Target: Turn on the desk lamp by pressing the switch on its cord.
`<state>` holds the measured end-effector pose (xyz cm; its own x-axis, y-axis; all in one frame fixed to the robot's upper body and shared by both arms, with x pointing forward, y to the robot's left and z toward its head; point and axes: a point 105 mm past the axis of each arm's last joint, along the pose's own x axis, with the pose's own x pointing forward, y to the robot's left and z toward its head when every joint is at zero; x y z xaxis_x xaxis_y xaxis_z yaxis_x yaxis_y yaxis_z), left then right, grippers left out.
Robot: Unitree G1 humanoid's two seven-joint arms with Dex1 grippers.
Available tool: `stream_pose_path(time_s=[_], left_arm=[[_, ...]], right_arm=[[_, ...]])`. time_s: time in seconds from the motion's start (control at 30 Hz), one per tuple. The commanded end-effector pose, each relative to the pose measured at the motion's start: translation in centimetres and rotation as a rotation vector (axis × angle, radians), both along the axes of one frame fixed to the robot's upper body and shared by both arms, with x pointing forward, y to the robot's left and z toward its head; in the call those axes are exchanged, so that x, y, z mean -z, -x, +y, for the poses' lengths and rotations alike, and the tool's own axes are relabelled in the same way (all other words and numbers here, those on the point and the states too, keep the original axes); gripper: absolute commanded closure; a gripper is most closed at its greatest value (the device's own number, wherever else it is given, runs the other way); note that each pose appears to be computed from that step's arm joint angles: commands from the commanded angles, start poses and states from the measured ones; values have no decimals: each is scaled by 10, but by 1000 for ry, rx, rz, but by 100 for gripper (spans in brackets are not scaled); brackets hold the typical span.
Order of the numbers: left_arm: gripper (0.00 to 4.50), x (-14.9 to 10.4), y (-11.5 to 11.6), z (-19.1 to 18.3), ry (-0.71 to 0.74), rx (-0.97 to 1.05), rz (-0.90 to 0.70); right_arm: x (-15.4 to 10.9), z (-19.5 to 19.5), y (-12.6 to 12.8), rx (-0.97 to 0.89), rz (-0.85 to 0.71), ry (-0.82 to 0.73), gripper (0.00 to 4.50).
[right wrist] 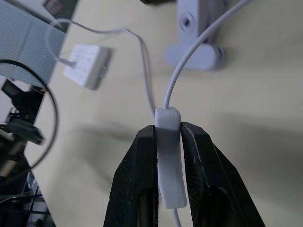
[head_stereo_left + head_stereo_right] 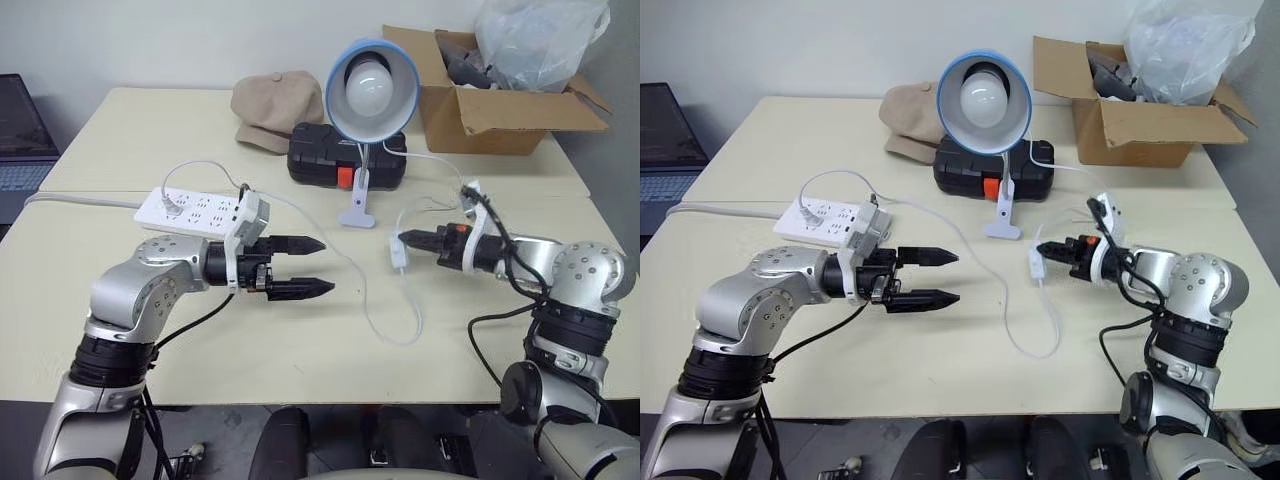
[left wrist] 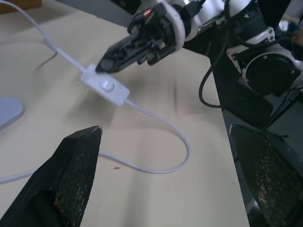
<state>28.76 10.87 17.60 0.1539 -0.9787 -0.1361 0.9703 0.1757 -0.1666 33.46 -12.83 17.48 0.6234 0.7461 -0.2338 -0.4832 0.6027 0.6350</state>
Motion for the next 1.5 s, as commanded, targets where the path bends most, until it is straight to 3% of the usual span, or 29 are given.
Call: stream_pose_path(time_s=[0.03,0.23,0.43,0.93,1.5], left_arm=[[0,-24,-6,-3,110,-20,34],[0,-43,-9,-14,280,17,225],[0,-46,-4,-28,341,103,340],[0,-55,-5,-37,363,183,351],[0,-44,-1,-51,339,212,338]], right_arm=[[-32,8,12,-87,-124,-117,411],[-49,16,22,-131,-180,-243,411],[-57,26,30,-169,-191,-333,411],[-68,43,64,-287,-161,-359,411],[-69,43,63,-276,-133,-341,411]])
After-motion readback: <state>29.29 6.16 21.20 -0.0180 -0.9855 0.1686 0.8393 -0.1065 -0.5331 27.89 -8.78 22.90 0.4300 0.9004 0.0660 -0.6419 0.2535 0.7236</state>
